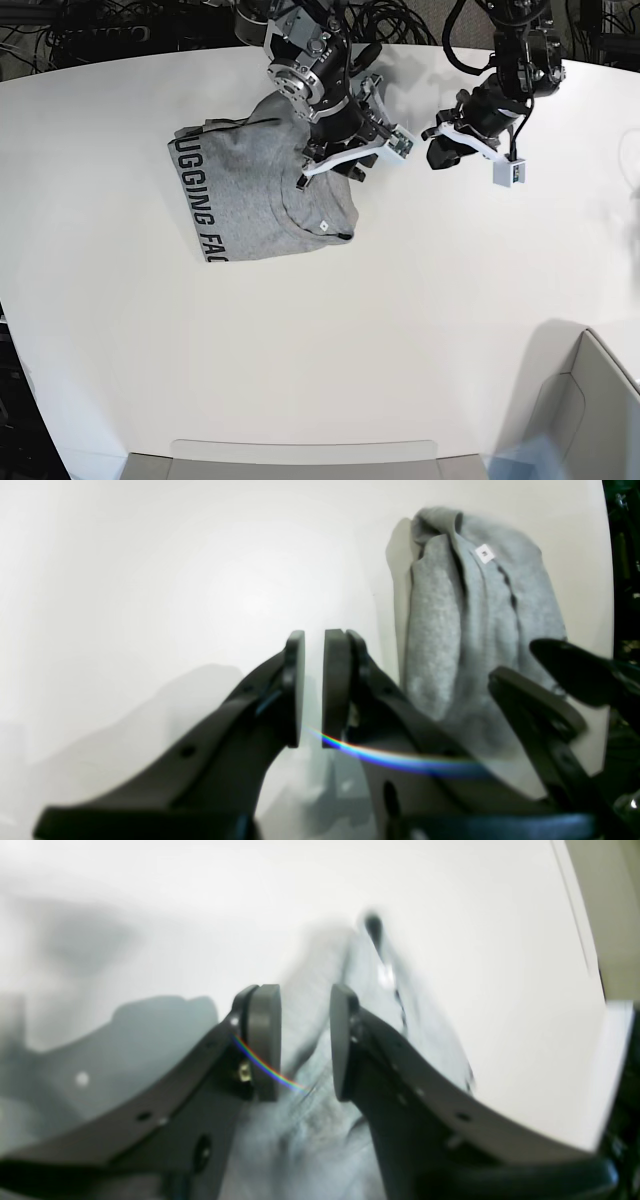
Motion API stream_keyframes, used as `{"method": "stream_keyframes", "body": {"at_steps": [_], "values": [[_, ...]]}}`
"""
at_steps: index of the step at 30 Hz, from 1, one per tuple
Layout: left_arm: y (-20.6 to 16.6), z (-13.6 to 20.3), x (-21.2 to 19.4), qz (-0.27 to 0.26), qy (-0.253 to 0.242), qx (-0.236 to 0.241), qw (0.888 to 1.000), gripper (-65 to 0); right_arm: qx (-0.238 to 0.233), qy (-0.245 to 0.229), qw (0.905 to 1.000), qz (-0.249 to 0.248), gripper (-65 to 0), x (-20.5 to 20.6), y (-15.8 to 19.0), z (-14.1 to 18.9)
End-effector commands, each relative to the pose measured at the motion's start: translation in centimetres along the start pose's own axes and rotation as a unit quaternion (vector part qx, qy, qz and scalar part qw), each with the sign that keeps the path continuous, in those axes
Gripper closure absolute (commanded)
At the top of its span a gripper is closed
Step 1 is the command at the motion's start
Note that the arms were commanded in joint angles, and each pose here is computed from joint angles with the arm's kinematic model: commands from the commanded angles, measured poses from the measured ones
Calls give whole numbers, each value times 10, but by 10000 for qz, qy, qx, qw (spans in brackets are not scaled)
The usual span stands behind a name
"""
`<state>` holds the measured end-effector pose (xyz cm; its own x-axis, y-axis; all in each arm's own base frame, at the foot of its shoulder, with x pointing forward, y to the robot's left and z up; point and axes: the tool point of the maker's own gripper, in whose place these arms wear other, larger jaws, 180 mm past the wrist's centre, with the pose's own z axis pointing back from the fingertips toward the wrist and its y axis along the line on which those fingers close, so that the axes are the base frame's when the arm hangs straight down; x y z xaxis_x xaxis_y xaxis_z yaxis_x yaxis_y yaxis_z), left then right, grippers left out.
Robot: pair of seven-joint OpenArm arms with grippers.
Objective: Fold the T-shirt properly
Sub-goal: 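Fold the strip end held by the right gripper over onto the stack, then push the folded bundle with the left gripper and flatten it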
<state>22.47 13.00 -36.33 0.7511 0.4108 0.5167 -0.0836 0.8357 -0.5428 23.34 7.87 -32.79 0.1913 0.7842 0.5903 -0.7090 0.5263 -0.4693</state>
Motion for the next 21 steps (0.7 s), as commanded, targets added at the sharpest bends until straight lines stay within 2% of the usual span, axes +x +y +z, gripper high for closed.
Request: {"method": "stream_keyframes", "body": {"at_steps": [1,4,8,12,14,16,19,21], "values": [[-2,0,4,-12,-62,-62,10000,-62,-220,-258,9994,-75,-142,13,-14,7],[-2,-1,2,26,-44,-60,10000,-62,-646,-283,9968,-364,-121,5,-48,15],[-7,-2,0,16,-13,-139,9999,-61,-1533,218,9853,-717,-68,-41,-120,19],[-64,-10,-3,-438,89,-837,9955,-37,-1855,519,9779,-816,-14,-85,-168,25],[-103,-14,-11,-723,206,-1335,9882,0,-1771,567,9761,-1121,-11,-107,-184,26],[-128,-18,-22,-913,362,-1648,9814,0,-1568,533,9782,-1249,-10,-119,-194,26],[-151,-21,-40,-1102,640,-1951,9725,0,-1095,580,9823,-1407,-10,-139,-194,18],[-158,-22,-53,-1365,784,-1979,9675,0,-859,713,9819,-1527,-9,-157,-192,11]]}}
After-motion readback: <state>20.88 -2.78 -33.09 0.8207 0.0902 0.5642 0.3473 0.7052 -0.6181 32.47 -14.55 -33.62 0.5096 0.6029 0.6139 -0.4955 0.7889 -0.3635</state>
